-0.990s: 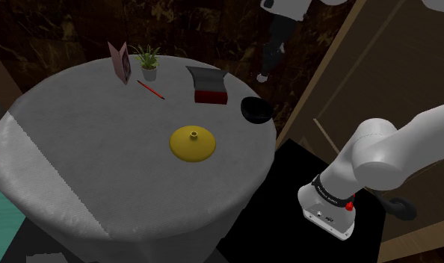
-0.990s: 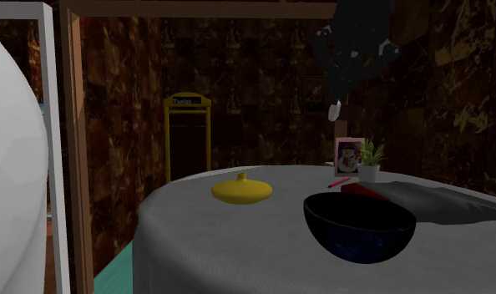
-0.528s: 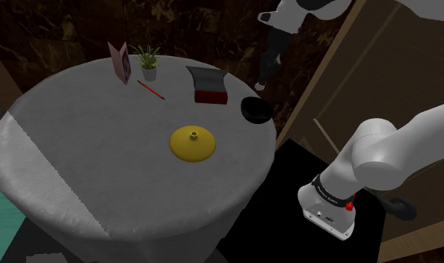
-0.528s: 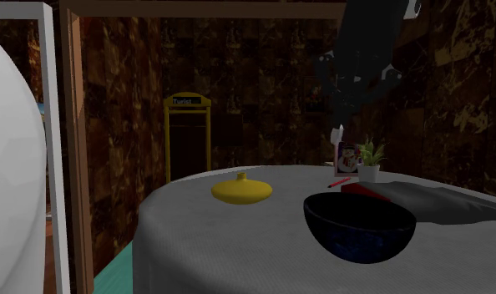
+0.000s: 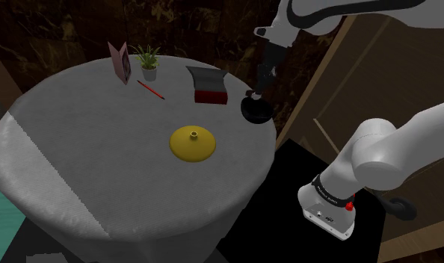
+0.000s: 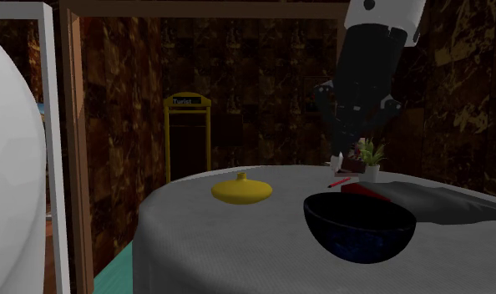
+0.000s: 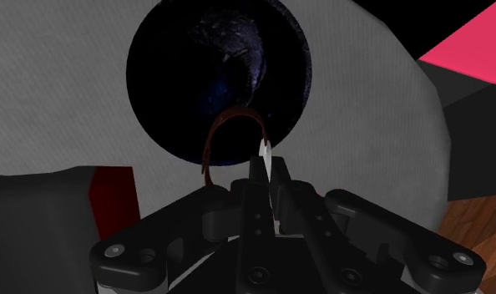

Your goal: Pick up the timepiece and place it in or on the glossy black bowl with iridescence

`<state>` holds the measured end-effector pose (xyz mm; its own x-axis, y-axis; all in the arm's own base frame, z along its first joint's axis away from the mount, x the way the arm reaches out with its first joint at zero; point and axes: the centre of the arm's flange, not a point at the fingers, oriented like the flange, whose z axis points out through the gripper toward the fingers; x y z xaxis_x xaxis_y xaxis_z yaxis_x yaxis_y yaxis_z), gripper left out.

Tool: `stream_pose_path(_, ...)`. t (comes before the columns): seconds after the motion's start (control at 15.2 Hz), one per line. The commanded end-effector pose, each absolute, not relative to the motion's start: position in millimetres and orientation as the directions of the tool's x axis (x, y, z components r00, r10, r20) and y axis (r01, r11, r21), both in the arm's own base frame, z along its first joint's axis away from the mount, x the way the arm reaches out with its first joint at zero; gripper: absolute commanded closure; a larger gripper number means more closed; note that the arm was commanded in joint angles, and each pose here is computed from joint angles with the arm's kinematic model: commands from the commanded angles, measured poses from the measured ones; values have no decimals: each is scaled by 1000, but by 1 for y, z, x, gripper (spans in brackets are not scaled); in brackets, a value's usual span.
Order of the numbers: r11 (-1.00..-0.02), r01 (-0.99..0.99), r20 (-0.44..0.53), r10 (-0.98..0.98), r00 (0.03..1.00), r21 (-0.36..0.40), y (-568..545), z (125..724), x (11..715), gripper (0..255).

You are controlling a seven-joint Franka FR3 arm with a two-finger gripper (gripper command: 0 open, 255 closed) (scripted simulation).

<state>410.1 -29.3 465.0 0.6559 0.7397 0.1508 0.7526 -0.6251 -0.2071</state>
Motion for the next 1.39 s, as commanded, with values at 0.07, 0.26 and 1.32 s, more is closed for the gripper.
stream_pose_path(0.07, -625, 753, 151, 740, 656, -207, -29, 449, 409, 255)
stream_pose_path(0.26, -625, 753, 151, 740, 656, -207, -29, 449, 409, 255)
stream_pose_path(1.32, -625, 753, 151, 740, 656, -207, -42, 497, 412, 0)
